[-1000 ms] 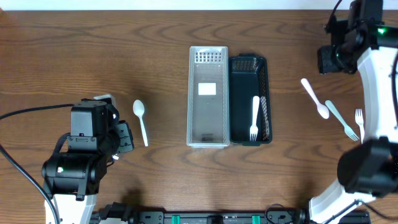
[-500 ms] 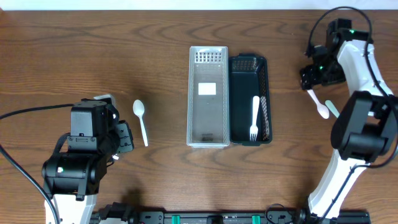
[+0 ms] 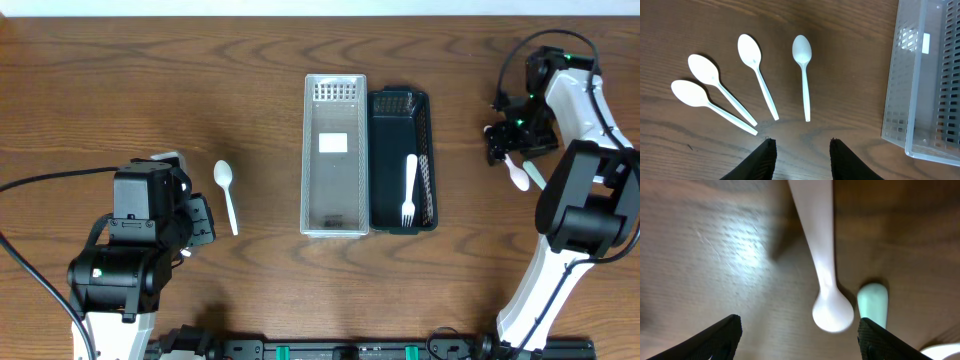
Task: Pack container
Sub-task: 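Move the right gripper to the white spoon and grasp it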
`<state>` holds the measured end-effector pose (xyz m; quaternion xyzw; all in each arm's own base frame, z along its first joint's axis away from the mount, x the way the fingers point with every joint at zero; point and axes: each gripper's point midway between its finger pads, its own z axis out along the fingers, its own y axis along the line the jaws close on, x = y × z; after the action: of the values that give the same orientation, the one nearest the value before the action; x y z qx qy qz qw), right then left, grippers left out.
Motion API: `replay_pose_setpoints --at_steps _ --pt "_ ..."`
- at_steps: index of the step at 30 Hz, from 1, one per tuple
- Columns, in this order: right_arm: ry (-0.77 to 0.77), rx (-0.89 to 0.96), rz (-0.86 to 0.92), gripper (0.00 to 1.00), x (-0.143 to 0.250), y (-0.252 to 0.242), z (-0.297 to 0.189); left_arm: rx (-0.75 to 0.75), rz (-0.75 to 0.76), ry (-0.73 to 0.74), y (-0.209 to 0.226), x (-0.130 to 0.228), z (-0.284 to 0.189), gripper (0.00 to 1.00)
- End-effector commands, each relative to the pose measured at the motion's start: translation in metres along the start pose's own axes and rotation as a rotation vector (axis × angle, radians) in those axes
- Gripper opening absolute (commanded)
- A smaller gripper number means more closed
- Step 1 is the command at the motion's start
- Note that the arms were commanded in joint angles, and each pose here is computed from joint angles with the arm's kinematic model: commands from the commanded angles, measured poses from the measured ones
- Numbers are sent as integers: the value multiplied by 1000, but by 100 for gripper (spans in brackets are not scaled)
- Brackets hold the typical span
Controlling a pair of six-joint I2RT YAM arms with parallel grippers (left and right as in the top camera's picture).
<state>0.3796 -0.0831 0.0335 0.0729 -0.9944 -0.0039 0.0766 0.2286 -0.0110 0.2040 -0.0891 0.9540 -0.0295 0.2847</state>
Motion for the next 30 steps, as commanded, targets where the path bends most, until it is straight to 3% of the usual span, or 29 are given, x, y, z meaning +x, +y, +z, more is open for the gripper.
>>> replay_pose_setpoints --at_steps 1,18,30 --pt "26 -13 45 77 9 -5 4 -1 5 -14 0 -4 -4 38" --pt "115 -45 60 77 35 3 39 -1 5 -14 0 -4 -4 38" --pt "102 -41 62 77 34 3 47 -1 5 -14 0 -4 -4 38"
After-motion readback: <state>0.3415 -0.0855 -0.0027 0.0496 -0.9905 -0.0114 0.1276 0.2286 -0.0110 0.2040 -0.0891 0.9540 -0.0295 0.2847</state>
